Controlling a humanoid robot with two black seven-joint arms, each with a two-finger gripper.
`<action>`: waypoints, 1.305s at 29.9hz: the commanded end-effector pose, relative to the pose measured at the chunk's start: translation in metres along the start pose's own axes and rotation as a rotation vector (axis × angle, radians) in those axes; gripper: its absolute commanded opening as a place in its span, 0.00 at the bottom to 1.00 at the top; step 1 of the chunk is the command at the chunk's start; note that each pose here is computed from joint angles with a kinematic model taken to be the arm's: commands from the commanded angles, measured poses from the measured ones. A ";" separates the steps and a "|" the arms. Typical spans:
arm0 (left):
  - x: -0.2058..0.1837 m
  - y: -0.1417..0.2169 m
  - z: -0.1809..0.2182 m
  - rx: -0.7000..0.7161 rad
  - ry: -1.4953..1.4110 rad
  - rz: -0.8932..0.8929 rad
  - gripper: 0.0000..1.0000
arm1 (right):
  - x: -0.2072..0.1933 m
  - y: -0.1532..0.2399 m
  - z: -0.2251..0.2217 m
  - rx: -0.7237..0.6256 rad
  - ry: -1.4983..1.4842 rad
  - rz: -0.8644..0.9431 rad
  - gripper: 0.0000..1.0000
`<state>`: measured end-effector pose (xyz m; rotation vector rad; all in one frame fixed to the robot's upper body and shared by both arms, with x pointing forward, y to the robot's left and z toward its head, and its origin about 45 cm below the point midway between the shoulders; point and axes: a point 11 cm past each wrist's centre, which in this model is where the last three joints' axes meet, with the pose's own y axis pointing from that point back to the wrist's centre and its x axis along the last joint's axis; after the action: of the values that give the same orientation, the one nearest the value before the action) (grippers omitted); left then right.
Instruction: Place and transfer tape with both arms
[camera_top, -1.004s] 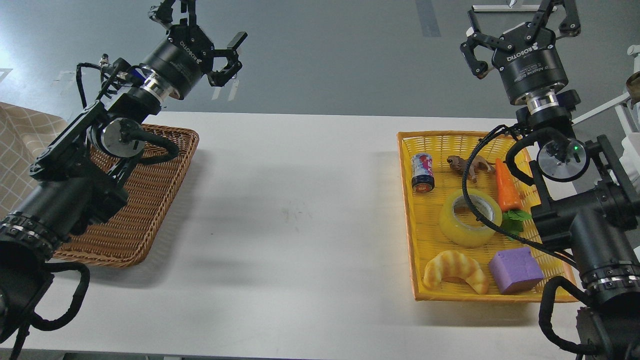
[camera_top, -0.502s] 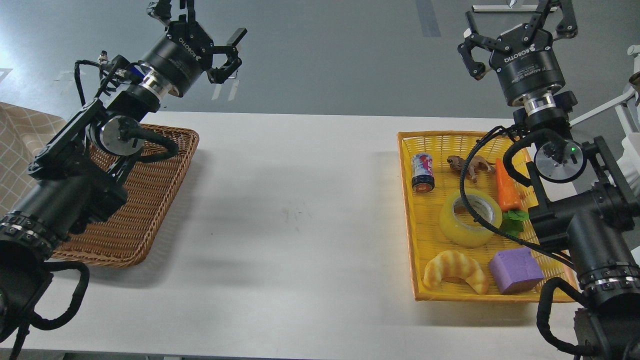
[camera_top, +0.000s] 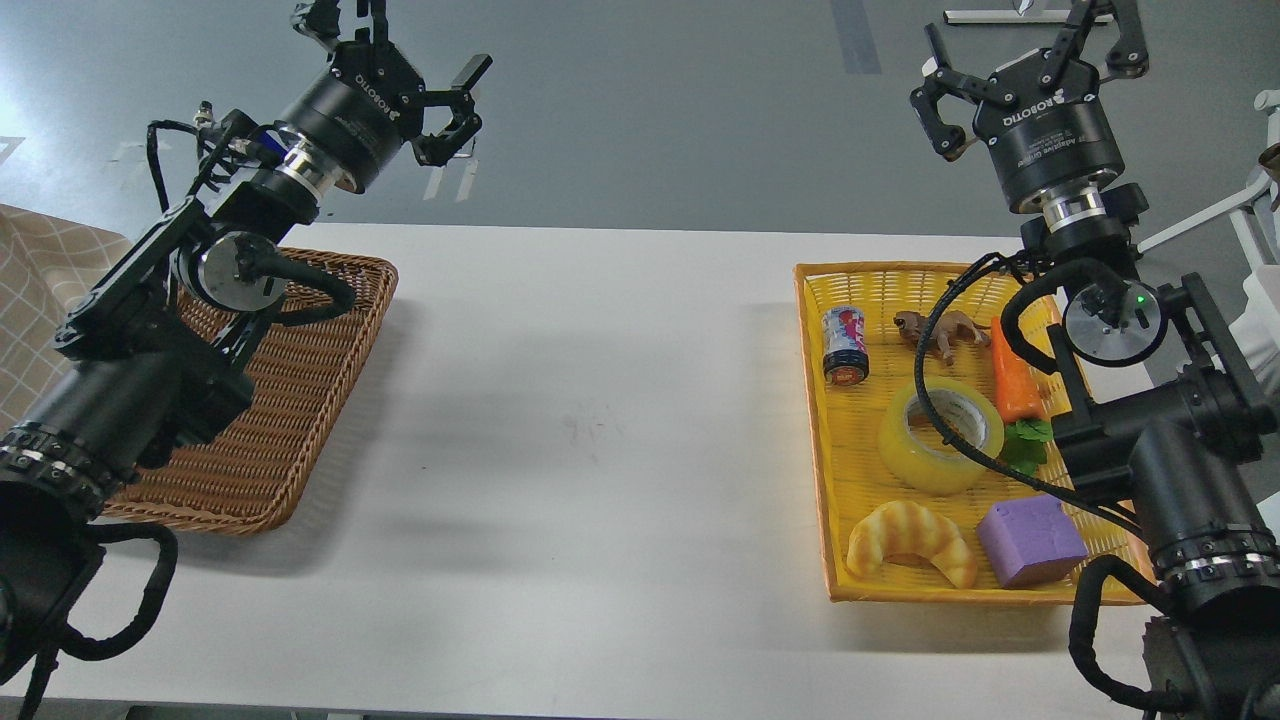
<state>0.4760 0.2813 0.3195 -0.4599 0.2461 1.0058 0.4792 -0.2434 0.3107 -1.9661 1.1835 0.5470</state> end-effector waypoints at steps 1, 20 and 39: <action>-0.001 -0.001 0.000 -0.001 0.001 -0.002 0.98 | -0.002 -0.001 0.000 0.002 -0.003 -0.004 1.00; 0.001 0.000 0.004 -0.015 -0.002 0.002 0.98 | -0.002 -0.001 0.001 0.000 -0.003 -0.003 1.00; 0.000 0.000 0.004 -0.007 -0.006 -0.002 0.98 | -0.004 -0.002 0.001 -0.004 -0.002 -0.010 1.00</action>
<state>0.4764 0.2828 0.3225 -0.4629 0.2411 1.0067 0.4794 -0.2411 0.3125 -1.9668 1.1754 0.5458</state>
